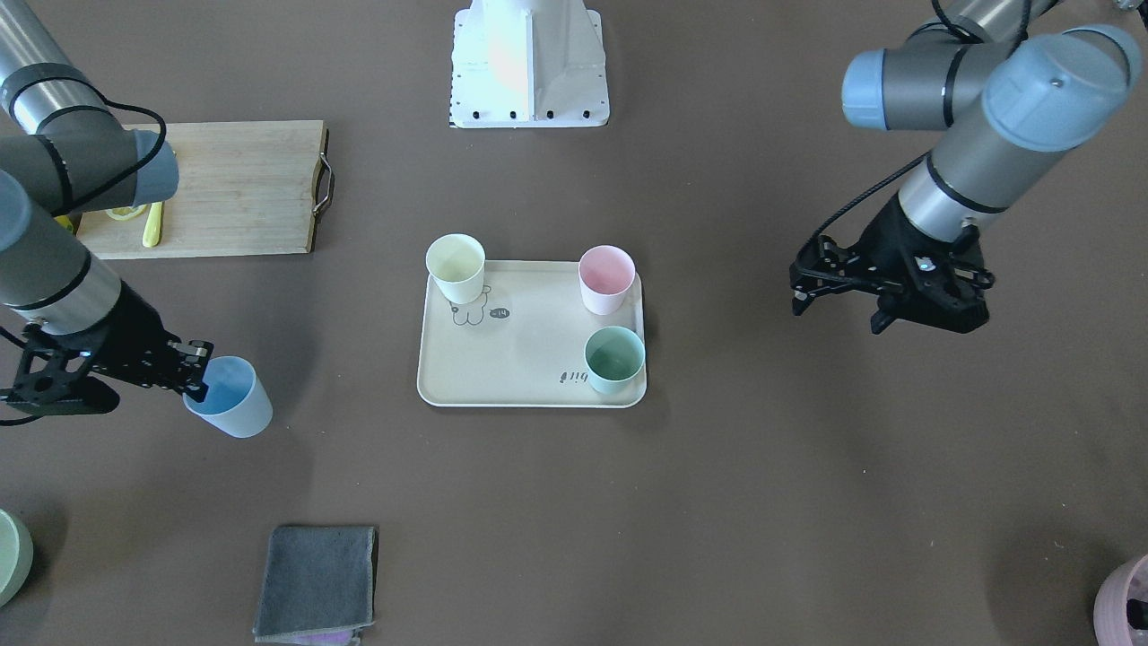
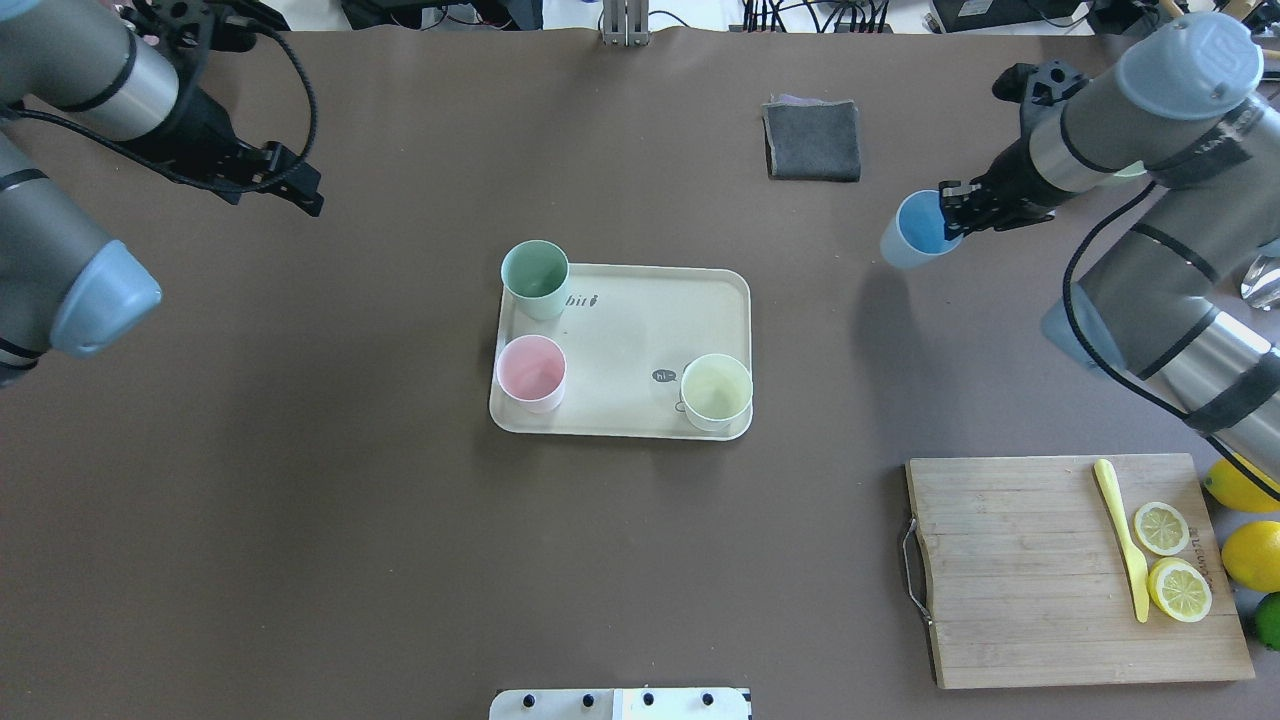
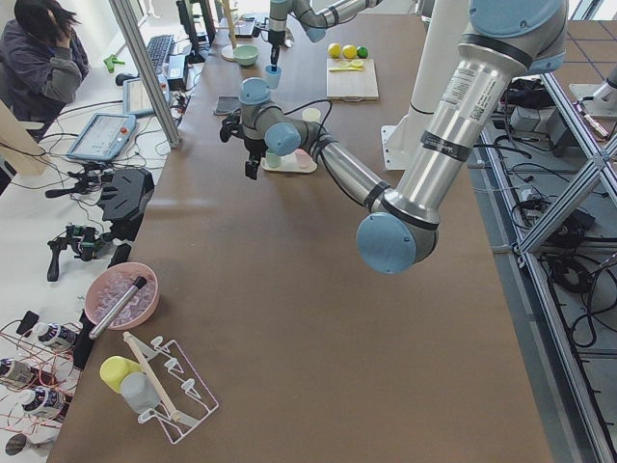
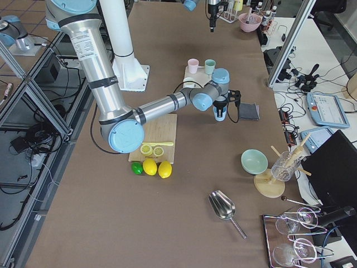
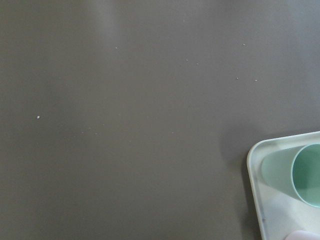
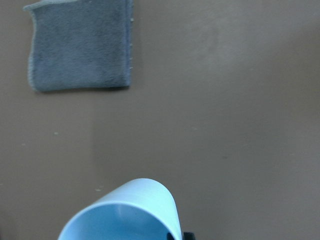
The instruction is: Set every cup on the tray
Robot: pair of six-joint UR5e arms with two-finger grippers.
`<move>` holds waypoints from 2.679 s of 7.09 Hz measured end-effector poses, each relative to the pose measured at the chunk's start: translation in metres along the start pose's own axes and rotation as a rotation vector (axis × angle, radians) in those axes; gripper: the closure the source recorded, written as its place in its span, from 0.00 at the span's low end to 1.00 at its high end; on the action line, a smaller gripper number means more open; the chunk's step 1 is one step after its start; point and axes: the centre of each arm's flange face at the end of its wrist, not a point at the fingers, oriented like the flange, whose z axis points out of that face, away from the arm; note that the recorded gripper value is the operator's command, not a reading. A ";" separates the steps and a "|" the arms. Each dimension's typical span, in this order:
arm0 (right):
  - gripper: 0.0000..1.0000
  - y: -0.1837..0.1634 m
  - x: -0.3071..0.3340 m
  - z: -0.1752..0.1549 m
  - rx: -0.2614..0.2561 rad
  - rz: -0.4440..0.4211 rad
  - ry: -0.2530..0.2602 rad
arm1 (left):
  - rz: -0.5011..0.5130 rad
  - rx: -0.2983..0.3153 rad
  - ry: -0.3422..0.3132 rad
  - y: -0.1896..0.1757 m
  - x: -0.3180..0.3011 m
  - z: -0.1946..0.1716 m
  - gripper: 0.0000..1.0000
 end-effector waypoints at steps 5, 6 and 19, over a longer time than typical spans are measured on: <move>0.00 0.067 -0.199 0.034 -0.034 0.111 0.034 | 0.107 -0.015 -0.082 0.010 -0.184 -0.036 0.02; 0.00 0.070 -0.209 0.040 -0.012 0.104 0.047 | 0.107 -0.017 -0.084 0.011 -0.189 -0.036 0.02; 0.00 -0.034 0.350 -0.149 -0.163 -0.351 0.204 | -0.044 -0.175 -0.102 0.167 -0.399 -0.112 0.02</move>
